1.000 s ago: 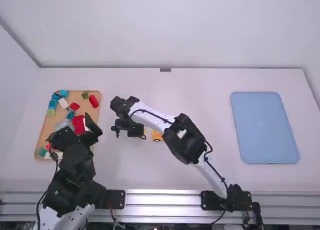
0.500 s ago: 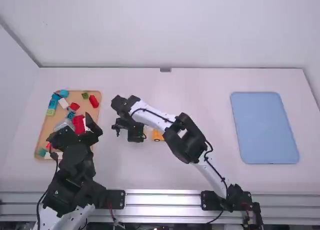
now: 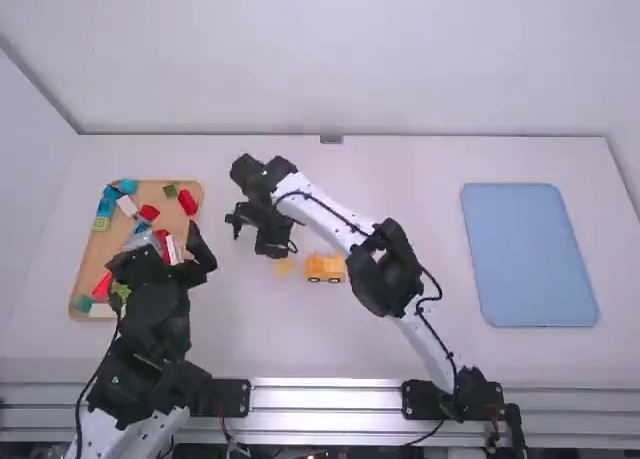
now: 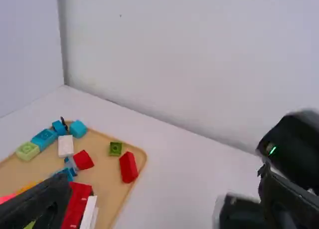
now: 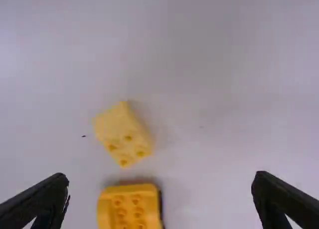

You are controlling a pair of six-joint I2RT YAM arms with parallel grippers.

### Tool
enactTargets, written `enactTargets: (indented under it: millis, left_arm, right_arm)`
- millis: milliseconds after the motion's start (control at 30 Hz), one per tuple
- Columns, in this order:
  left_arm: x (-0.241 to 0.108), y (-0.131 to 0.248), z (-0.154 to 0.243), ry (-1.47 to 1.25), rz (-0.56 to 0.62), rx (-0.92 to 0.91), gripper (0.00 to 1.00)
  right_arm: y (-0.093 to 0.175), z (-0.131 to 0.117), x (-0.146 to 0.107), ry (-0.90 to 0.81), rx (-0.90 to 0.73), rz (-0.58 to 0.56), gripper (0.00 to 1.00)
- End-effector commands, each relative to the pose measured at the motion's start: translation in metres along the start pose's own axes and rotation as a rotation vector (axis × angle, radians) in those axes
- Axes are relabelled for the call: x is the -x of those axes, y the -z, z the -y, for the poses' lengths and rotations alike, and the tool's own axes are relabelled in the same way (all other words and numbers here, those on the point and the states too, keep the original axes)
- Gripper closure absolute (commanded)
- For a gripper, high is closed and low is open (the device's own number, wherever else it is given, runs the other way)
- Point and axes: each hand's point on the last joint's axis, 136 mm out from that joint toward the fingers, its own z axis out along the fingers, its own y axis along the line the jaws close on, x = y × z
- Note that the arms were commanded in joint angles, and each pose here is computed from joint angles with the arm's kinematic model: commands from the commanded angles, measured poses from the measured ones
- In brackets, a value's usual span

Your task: Assemble lego blocks to make yellow taxi

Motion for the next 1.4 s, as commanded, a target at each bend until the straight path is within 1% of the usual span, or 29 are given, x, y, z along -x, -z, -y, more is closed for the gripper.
enactTargets:
  millis: [0, 33, 67, 133, 200, 333, 433, 467, 500, 533, 633, 667, 767, 800, 933, 967, 1000, 1067, 1100, 1133, 1267, 1333, 1367]
  left_arm:
    - [-0.010, -0.006, 0.008, -0.041, -0.042, -0.031, 0.01]
    - [-0.014, -0.009, 0.017, -0.060, -0.064, -0.067, 0.01]
    - [-0.015, -0.009, 0.018, -0.063, -0.066, -0.072, 0.01]
    - [-0.024, -0.015, 0.041, -0.152, -0.101, -0.175, 0.01]
    - [-0.028, -0.020, 0.049, -0.173, -0.116, -0.200, 0.01]
    - [-0.046, -0.035, 0.068, -0.240, -0.167, -0.250, 0.01]
    - [-0.070, -0.048, 0.098, -0.352, -0.218, -0.376, 0.01]
    - [-0.071, -0.049, 0.101, -0.355, -0.221, -0.389, 0.01]
    - [-0.076, -0.053, 0.107, -0.358, -0.229, -0.411, 0.01]
    - [-0.082, -0.059, 0.114, -0.342, -0.241, -0.433, 0.01]
    - [-0.100, -0.068, 0.129, -0.342, -0.278, -0.496, 0.01]
    - [-0.111, -0.074, 0.136, -0.339, -0.300, -0.536, 0.01]
    - [-0.124, -0.083, 0.147, -0.325, -0.320, -0.601, 0.01]
    - [-0.131, -0.086, 0.154, -0.332, -0.324, -0.661, 0.01]
    - [-0.152, -0.080, 0.179, -0.421, -0.378, -0.927, 0.01]
    - [-0.160, -0.073, 0.185, -0.464, -0.391, -1.025, 0.01]
    - [-0.164, -0.069, 0.188, -0.485, -0.397, -1.074, 0.01]
    - [-0.181, -0.051, 0.194, -0.583, -0.404, -1.270, 0.01]
    - [-0.184, -0.049, 0.195, -0.598, -0.403, -1.294, 0.01]
    - [-0.198, -0.040, 0.194, -0.661, -0.406, -1.381, 0.01]
    - [-0.224, -0.043, 0.186, -0.780, -0.382, -1.437, 0.01]
    - [-0.235, -0.058, 0.182, -0.867, -0.353, -1.390, 0.01]
    - [-0.240, -0.065, 0.180, -0.897, -0.356, -1.356, 0.01]
  right_arm:
    - [0.051, 0.020, 0.000, -0.096, 0.000, 0.135, 0.02]
    - [0.062, 0.021, -0.002, -0.114, 0.031, 0.180, 0.02]
    - [0.063, 0.021, -0.003, -0.116, 0.034, 0.184, 0.02]
    - [0.078, 0.023, -0.008, -0.134, 0.054, 0.241, 0.02]
    - [0.081, 0.027, -0.012, -0.152, 0.036, 0.259, 0.02]
    - [0.087, 0.040, -0.029, -0.275, -0.090, 0.270, 0.02]
    - [0.093, 0.042, -0.056, -0.362, -0.216, 0.293, 0.02]
    - [0.093, 0.042, -0.059, -0.374, -0.226, 0.300, 0.02]
    - [0.096, 0.042, -0.067, -0.410, -0.254, 0.325, 0.02]
    - [0.097, 0.042, -0.078, -0.449, -0.284, 0.356, 0.02]
    - [0.099, 0.046, -0.099, -0.542, -0.328, 0.445, 0.02]
    - [0.098, 0.048, -0.114, -0.596, -0.342, 0.502, 0.02]
    - [0.093, 0.050, -0.133, -0.638, -0.348, 0.577, 0.02]
    - [0.088, 0.049, -0.141, -0.645, -0.337, 0.624, 0.02]
    - [0.081, 0.044, -0.153, -0.636, -0.280, 0.765, 0.01]
    - [0.080, 0.043, -0.155, -0.629, -0.262, 0.801, 0.02]
    - [0.080, 0.042, -0.155, -0.625, -0.254, 0.817, 0.02]
    - [0.080, 0.041, -0.159, -0.608, -0.225, 0.883, 0.02]
    - [0.080, 0.041, -0.160, -0.606, -0.221, 0.890, 0.02]
    - [0.081, 0.039, -0.161, -0.594, -0.205, 0.922, 0.01]
    - [0.082, 0.038, -0.166, -0.583, -0.186, 0.963, 0.02]
    - [0.083, 0.039, -0.168, -0.579, -0.194, 0.978, 0.02]
    - [0.083, 0.040, -0.168, -0.577, -0.201, 0.981, 0.02]
